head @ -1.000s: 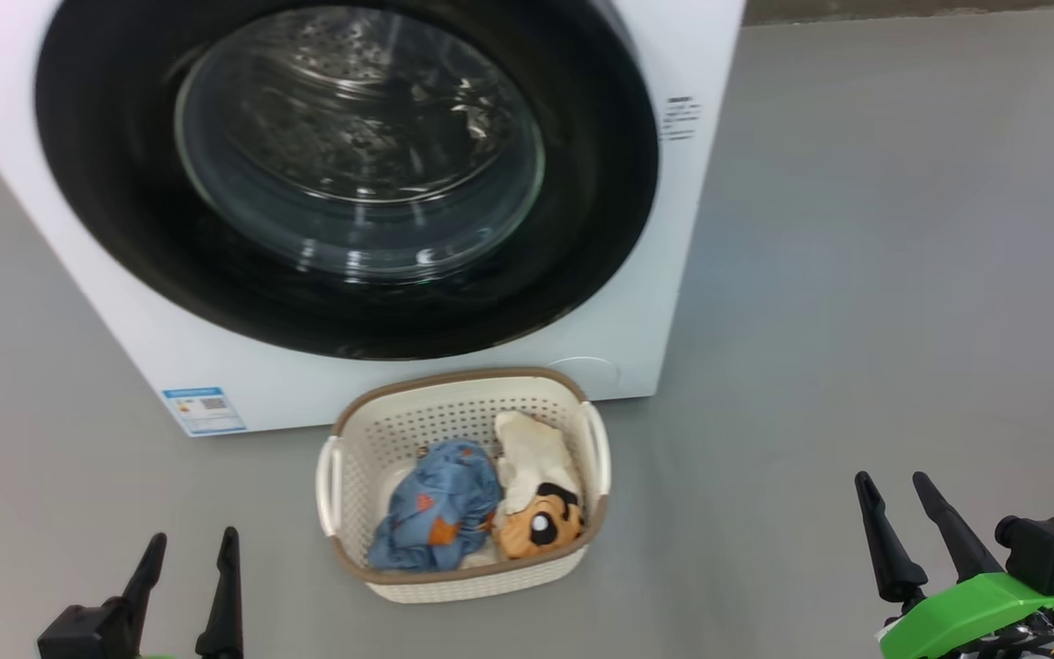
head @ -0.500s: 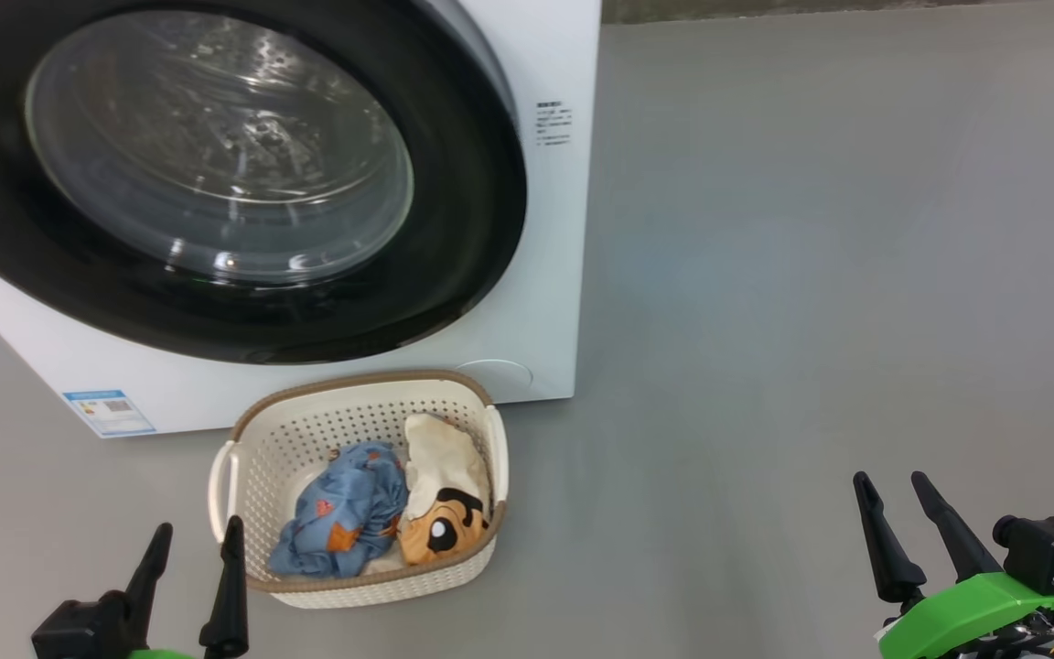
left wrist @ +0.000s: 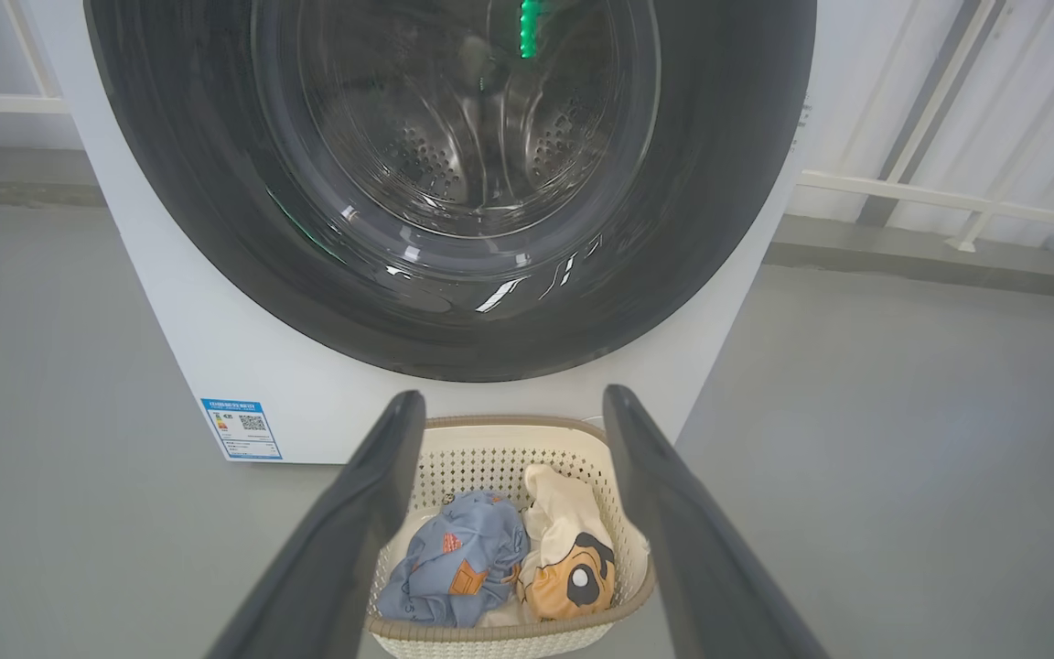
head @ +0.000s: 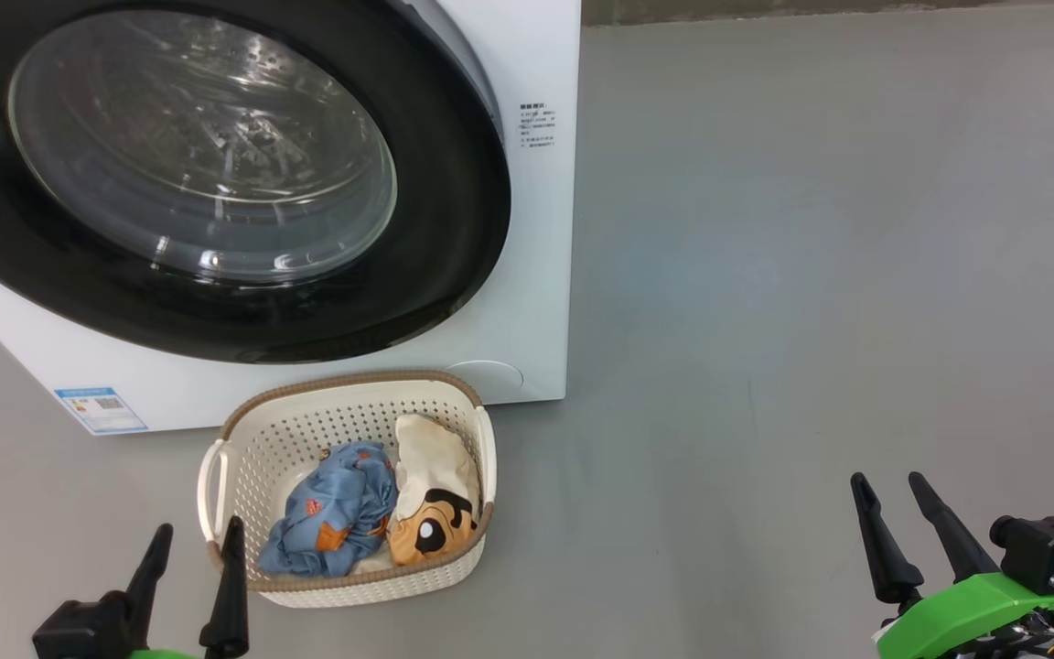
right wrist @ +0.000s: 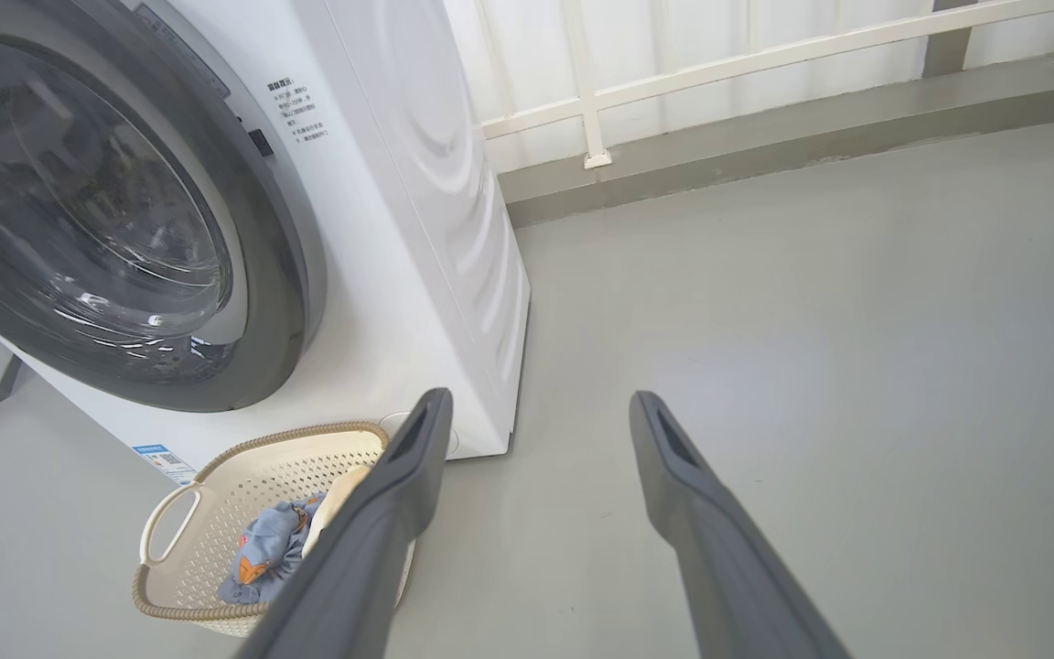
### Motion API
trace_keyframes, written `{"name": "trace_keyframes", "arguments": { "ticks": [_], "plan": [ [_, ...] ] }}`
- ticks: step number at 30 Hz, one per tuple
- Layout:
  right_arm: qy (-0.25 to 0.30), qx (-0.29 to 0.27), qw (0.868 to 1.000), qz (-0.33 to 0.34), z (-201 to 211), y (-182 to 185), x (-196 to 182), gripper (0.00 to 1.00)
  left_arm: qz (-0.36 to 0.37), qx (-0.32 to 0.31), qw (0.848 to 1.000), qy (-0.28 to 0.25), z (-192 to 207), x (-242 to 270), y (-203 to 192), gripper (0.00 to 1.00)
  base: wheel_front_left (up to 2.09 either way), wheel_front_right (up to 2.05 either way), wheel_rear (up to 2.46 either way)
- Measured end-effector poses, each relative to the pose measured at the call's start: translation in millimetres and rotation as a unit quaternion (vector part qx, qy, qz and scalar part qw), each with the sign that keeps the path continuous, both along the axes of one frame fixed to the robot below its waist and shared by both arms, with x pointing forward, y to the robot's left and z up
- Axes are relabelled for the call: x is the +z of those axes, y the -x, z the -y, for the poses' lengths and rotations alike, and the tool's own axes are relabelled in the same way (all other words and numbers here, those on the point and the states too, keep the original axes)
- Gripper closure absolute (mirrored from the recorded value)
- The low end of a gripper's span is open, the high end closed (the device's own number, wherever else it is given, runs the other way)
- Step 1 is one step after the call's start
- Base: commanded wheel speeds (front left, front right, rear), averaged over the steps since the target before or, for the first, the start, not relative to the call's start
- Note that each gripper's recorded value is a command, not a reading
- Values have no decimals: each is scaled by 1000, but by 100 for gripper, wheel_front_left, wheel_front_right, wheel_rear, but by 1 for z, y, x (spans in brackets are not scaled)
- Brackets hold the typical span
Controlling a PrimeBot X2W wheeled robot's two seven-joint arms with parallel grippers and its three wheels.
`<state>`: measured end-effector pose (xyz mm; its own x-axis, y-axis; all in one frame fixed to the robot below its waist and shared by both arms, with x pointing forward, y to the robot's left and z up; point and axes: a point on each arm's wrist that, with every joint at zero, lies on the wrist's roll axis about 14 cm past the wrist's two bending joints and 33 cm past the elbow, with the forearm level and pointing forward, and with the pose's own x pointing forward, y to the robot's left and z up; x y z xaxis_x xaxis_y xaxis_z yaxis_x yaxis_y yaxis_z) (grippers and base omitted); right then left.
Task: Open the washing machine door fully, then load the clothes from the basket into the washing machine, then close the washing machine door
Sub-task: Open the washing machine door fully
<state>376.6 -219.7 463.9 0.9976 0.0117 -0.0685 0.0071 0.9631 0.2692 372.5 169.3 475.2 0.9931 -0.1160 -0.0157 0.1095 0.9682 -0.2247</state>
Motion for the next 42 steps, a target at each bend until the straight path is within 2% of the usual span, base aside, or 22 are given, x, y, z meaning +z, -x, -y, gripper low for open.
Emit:
{"name": "trace_keyframes", "arguments": {
  "ticks": [10,11,12,13,14,19,26,32,33,34,37,42],
  "plan": [
    [-2,20,1000,3,-14,-5,2,0,1,6,1000,7,-1,1,3,0,0,0,0],
    [-7,22,1000,5,-16,-7,4,4,0,6,1000,7,-1,0,4,0,0,0,0],
    [-14,24,1000,9,-18,-10,6,46,-1,8,1000,8,-1,0,4,0,0,0,0],
    [-19,27,999,15,-21,-14,10,62,-2,9,1000,10,-2,-1,4,0,0,0,0],
    [-19,27,999,15,-21,-14,10,98,-2,9,1000,10,-2,-1,4,0,0,0,0],
    [-98,30,994,49,-35,-35,34,100,-7,16,1000,17,-3,-4,5,0,0,0,0],
    [-205,44,973,94,-51,-67,73,100,-19,27,999,22,-8,-12,5,0,0,0,0],
    [-312,54,940,126,-57,-98,107,100,-15,33,999,28,-10,-10,-5,0,0,0,0],
    [-346,55,927,133,-57,-109,116,100,-15,35,999,28,-11,-10,-9,0,0,0,0],
    [-346,55,927,133,-57,-109,116,100,-15,35,999,28,-11,-10,-9,0,0,0,0],
    [-381,65,911,140,-59,-129,128,100,-14,39,999,31,-12,-11,-14,0,0,0,0],
    [-417,88,896,122,-74,-155,133,100,-18,41,998,34,-12,-14,-19,0,0,0,0]
  ]
}}
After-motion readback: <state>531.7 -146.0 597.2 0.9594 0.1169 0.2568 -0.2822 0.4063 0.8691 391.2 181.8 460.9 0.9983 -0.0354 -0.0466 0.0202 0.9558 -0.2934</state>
